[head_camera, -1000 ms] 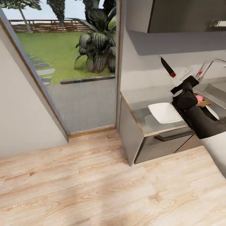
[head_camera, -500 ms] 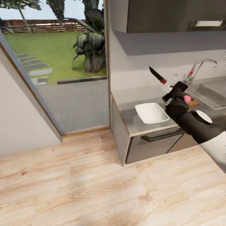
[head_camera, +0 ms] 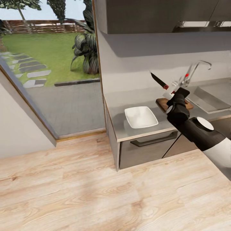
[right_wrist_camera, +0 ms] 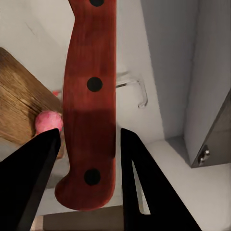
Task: In the kitchen, take the Vidalia onion out of the sink, dice it on the chopping board with the paring knife, put the diced onion into the bowl on the countertop, then place both the paring knife and the chopping board into the sink.
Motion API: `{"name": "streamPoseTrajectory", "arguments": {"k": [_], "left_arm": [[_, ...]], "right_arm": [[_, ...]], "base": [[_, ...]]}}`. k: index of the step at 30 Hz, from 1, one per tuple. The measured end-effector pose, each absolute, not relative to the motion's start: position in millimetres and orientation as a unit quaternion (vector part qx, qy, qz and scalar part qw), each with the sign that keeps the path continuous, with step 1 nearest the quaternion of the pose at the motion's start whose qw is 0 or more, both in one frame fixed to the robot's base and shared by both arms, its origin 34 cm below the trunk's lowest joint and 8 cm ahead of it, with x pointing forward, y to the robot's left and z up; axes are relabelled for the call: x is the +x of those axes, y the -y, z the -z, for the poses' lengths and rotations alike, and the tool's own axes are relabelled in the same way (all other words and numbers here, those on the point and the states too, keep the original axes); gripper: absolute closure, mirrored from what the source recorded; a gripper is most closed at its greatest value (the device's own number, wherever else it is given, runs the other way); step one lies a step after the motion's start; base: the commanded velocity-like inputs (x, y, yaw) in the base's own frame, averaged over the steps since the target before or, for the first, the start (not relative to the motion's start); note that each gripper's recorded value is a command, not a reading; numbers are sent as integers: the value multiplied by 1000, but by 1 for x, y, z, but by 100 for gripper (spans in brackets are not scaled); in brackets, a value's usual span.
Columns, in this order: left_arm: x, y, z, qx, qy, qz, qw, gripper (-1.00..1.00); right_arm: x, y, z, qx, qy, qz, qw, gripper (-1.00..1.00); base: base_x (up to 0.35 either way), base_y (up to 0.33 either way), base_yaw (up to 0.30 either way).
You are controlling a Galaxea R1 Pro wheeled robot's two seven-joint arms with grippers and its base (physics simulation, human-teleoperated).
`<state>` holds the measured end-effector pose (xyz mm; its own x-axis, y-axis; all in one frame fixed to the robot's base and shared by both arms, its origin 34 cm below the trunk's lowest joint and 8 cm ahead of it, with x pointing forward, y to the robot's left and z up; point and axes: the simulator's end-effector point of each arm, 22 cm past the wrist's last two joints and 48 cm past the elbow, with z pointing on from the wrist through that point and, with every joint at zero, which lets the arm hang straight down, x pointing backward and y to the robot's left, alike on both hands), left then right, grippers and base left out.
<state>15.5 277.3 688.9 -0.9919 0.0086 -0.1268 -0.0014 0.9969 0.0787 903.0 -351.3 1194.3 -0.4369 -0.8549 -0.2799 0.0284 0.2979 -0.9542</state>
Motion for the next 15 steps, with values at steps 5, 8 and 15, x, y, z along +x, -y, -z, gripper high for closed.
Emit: {"name": "streamPoseTrajectory", "arguments": {"k": [5, 8, 15], "left_arm": [[17, -276, -690, -1, -997, -39, 73, -100], [17, -273, -691, -3, -996, -37, 77, -100], [13, -272, -691, -4, -997, -38, 74, -100]], "right_arm": [[901, 339, -1184, -328, -664, 518, 428, 100], [897, 318, -1165, -366, -648, 519, 419, 100], [895, 306, -1158, -385, -637, 523, 416, 100]], "base": [[108, -318, 0], [113, -319, 0], [114, -319, 0]]}}
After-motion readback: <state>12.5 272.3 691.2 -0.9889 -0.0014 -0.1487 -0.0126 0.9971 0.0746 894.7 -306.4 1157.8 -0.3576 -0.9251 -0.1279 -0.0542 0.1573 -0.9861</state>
